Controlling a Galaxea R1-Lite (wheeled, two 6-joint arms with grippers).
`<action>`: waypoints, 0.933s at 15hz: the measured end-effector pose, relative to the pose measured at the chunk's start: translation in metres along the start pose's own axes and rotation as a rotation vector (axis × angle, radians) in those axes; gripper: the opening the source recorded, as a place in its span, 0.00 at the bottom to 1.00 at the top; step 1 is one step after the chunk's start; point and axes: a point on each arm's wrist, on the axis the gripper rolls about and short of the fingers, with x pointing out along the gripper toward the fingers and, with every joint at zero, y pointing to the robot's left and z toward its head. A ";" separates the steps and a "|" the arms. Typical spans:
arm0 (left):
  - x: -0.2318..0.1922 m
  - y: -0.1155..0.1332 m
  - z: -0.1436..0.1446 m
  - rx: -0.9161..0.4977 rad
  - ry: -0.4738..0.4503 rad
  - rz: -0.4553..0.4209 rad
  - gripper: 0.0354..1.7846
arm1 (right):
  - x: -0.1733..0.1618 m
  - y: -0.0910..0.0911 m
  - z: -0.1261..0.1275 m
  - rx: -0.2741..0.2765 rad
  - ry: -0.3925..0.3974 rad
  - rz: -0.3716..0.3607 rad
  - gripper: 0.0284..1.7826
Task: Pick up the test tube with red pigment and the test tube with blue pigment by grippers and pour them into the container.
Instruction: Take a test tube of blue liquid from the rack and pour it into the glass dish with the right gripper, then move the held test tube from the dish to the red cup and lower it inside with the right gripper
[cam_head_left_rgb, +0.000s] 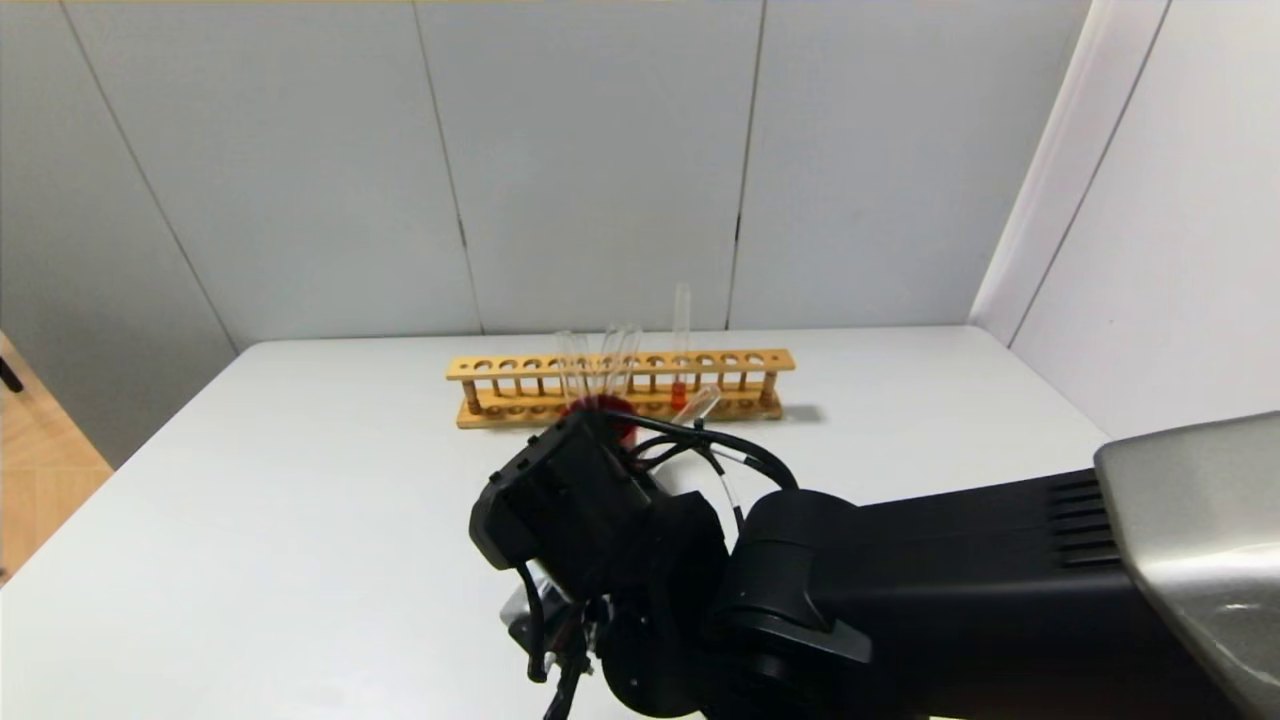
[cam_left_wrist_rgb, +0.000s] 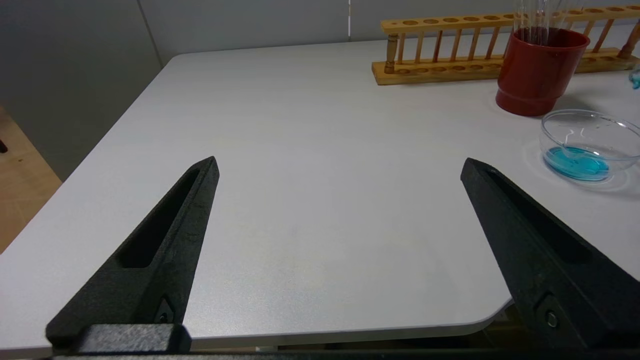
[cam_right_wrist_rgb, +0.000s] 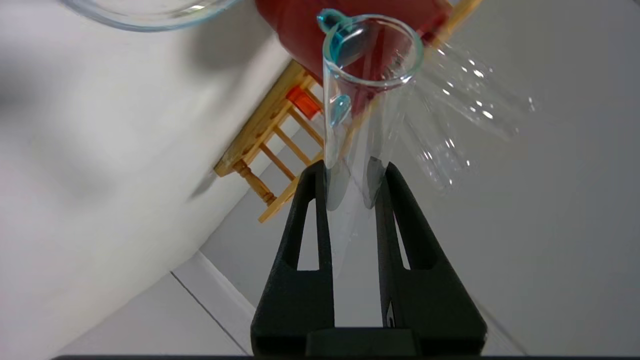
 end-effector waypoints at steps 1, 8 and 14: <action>0.000 0.000 0.000 0.000 0.000 0.000 0.96 | -0.001 -0.002 -0.001 0.056 -0.007 -0.028 0.14; 0.000 0.000 0.000 0.000 0.000 0.000 0.96 | -0.011 0.000 -0.012 0.468 -0.081 -0.077 0.14; 0.000 0.000 0.000 0.000 0.000 0.000 0.96 | -0.021 -0.007 -0.024 0.957 -0.134 -0.082 0.14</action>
